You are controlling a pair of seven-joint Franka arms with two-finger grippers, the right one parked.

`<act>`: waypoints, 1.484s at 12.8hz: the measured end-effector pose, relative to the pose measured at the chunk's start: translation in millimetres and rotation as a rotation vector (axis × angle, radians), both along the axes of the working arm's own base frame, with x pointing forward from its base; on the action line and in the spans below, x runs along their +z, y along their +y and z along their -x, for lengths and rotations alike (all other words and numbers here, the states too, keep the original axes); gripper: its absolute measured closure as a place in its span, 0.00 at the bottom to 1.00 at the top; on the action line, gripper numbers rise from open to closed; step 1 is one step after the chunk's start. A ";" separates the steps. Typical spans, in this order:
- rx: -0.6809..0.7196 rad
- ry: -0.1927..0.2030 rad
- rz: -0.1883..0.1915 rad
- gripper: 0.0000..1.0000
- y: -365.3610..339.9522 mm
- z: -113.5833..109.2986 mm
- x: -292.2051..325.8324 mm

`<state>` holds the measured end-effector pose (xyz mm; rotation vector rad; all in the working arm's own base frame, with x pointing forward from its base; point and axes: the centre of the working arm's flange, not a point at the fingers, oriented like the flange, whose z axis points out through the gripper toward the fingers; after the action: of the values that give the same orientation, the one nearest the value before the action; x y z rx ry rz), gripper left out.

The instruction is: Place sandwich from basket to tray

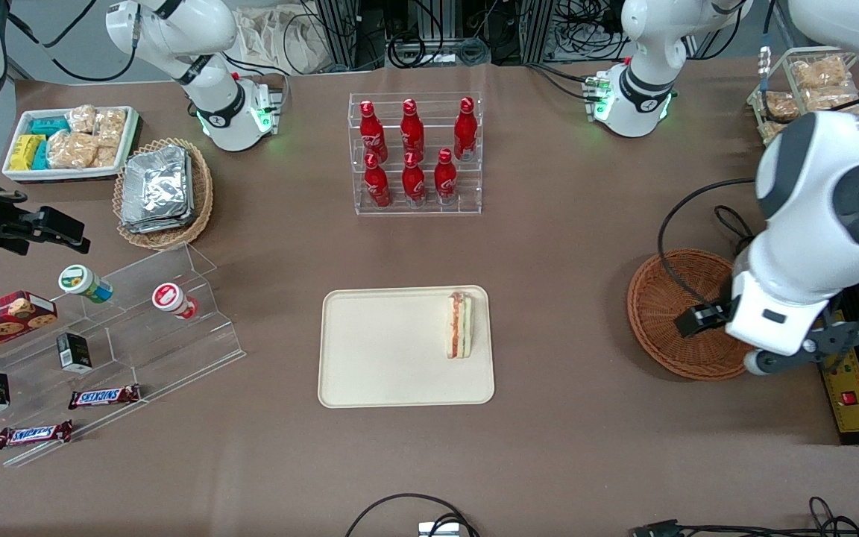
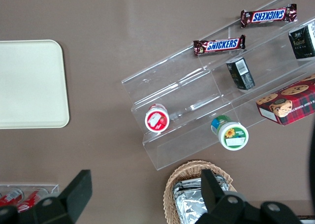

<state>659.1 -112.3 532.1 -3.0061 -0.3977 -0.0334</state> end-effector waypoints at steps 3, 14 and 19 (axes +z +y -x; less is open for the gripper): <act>-0.049 0.026 0.009 0.00 17.6 1.9 4.0; -0.230 0.050 0.041 0.00 88.6 69.4 73.3; -0.235 0.041 0.063 0.00 77.4 114.3 94.3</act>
<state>544.8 -35.0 626.4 -3.0930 -0.0409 0.0214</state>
